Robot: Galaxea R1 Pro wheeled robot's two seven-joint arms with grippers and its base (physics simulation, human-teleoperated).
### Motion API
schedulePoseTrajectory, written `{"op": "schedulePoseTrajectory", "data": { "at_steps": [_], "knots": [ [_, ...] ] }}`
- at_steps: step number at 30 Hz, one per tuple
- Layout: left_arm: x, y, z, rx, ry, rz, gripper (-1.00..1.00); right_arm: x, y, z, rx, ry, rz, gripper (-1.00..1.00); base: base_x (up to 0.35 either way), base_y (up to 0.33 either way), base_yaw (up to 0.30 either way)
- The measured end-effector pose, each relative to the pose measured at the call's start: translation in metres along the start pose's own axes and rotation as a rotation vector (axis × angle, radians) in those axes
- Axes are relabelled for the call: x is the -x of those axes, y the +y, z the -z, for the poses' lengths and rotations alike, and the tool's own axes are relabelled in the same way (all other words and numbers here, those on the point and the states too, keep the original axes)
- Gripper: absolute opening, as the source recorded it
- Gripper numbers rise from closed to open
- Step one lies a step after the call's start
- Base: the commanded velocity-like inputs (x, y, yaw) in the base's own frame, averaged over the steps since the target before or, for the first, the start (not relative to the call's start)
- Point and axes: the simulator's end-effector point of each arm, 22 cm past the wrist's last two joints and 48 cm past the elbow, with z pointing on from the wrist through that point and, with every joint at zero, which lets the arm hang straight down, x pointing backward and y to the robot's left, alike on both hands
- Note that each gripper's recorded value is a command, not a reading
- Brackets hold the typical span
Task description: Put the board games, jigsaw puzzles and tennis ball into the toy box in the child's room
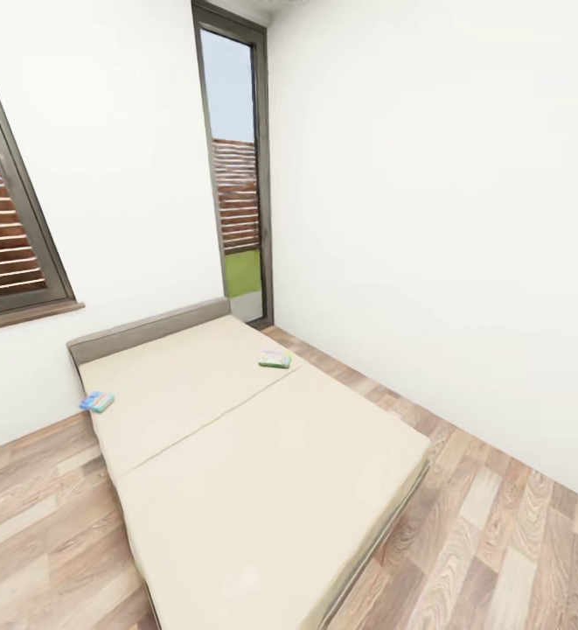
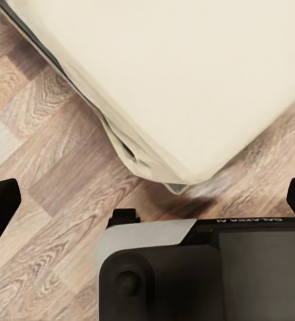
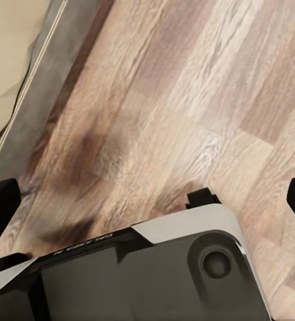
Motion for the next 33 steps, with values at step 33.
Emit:
{"op": "schedulePoseTrajectory", "data": {
  "at_steps": [33],
  "knots": [
    [0.0022,-0.0001,0.0005,0.0,-0.005,-0.001,1.0,0.0019,0.0008,0.0005,0.002,-0.004,0.0,1.0,0.0,0.049,-0.04]
  ]
}}
